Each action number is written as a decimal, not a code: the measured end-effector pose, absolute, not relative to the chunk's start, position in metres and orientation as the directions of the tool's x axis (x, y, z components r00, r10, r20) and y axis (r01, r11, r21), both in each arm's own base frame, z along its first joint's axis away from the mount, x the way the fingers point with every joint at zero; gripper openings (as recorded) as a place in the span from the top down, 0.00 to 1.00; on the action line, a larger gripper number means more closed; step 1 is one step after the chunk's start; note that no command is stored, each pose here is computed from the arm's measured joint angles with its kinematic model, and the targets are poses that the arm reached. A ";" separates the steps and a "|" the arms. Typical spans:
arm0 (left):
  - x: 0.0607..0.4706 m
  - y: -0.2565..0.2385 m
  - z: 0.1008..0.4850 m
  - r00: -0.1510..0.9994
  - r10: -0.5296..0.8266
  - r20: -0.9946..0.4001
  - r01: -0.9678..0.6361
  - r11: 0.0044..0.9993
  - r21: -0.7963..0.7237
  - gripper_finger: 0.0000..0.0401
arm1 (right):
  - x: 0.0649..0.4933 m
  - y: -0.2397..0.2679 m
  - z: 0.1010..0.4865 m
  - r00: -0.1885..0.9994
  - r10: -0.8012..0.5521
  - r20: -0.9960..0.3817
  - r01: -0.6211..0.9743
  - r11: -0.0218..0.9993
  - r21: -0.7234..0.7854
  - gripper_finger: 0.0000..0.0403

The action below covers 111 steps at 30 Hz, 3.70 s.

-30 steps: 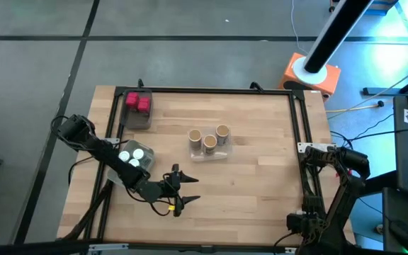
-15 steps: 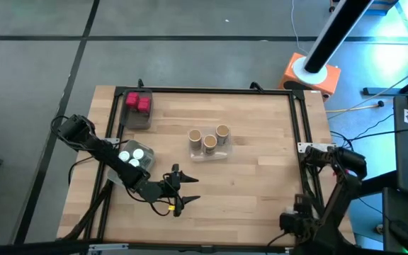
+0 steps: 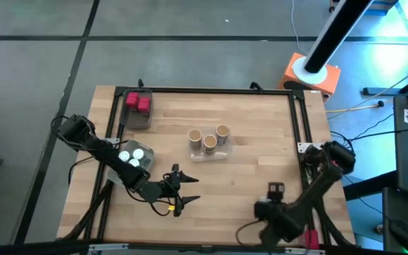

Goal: Sort spices by type
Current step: Put the white seasoning bottle into the gray bin

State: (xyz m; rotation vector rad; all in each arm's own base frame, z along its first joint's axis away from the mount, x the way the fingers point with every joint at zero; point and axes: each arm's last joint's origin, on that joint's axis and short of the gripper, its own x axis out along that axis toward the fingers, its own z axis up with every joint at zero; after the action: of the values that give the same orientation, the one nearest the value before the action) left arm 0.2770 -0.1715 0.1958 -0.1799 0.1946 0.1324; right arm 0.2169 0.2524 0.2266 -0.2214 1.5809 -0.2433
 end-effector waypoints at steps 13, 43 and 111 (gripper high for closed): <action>0.278 -0.170 0.196 0.972 0.120 -0.204 -0.155 0.974 -0.168 0.31 | 0.288 0.203 0.226 0.102 -0.190 -0.977 0.027 0.982 -0.188 0.48; 0.279 -0.169 0.196 0.971 0.124 -0.204 -0.159 0.973 -0.167 0.31 | 0.300 0.208 0.252 0.199 -0.157 -0.967 -0.002 0.987 -0.160 0.20; 0.457 -0.145 0.165 0.935 -0.005 -0.356 0.002 1.000 -0.009 0.31 | 0.116 0.228 0.141 0.820 -0.282 -0.499 0.286 0.956 -0.070 0.18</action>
State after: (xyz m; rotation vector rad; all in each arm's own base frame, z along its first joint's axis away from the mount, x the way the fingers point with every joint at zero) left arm 0.4573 -0.1449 0.1648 -0.0083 0.3636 -0.0031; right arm 0.1163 0.2283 0.1411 0.0086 0.5299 -0.3022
